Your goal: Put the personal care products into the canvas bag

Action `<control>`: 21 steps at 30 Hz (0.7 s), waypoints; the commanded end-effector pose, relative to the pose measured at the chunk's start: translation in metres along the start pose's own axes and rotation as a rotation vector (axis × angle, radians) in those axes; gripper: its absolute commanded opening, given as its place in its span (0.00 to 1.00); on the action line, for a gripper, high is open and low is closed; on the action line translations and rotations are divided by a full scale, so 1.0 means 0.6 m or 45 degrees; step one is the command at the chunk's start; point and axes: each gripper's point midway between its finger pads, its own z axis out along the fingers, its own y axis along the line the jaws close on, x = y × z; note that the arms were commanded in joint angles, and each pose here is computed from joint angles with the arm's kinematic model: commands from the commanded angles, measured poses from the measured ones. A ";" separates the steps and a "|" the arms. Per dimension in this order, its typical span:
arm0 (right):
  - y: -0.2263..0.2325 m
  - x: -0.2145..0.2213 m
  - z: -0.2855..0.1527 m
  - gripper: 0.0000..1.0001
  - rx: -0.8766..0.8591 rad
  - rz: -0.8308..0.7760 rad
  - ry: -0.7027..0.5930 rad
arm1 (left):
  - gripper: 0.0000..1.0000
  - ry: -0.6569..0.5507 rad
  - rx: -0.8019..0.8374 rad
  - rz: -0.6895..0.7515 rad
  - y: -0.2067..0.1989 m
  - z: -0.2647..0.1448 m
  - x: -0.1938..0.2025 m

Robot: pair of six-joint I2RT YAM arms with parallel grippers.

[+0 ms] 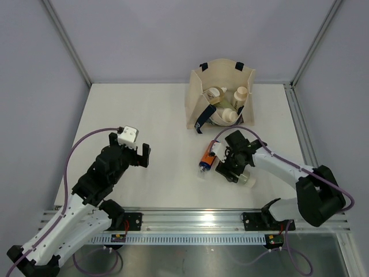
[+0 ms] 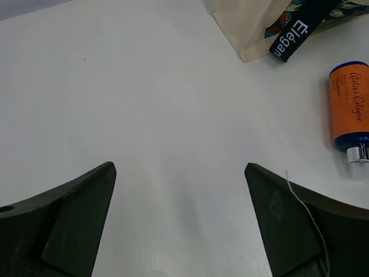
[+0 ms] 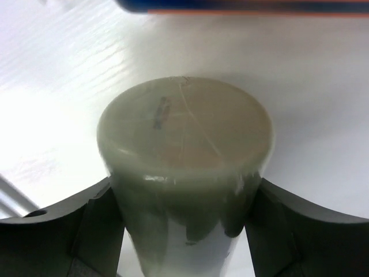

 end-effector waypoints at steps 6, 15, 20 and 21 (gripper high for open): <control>0.013 -0.070 -0.134 0.00 -0.066 -0.135 -0.441 | 0.99 -0.117 0.186 0.017 -0.038 -0.011 -0.033; 0.016 -0.123 -0.153 0.00 -0.102 -0.107 -0.623 | 0.99 -0.150 0.338 0.033 -0.072 -0.018 -0.036; -0.009 -0.209 -0.239 0.00 -0.056 -0.112 -0.832 | 0.99 -0.160 0.469 0.052 -0.103 -0.016 -0.031; -0.008 -0.225 -0.255 0.00 -0.076 -0.093 -0.868 | 0.99 -0.149 0.506 0.053 -0.112 -0.016 -0.026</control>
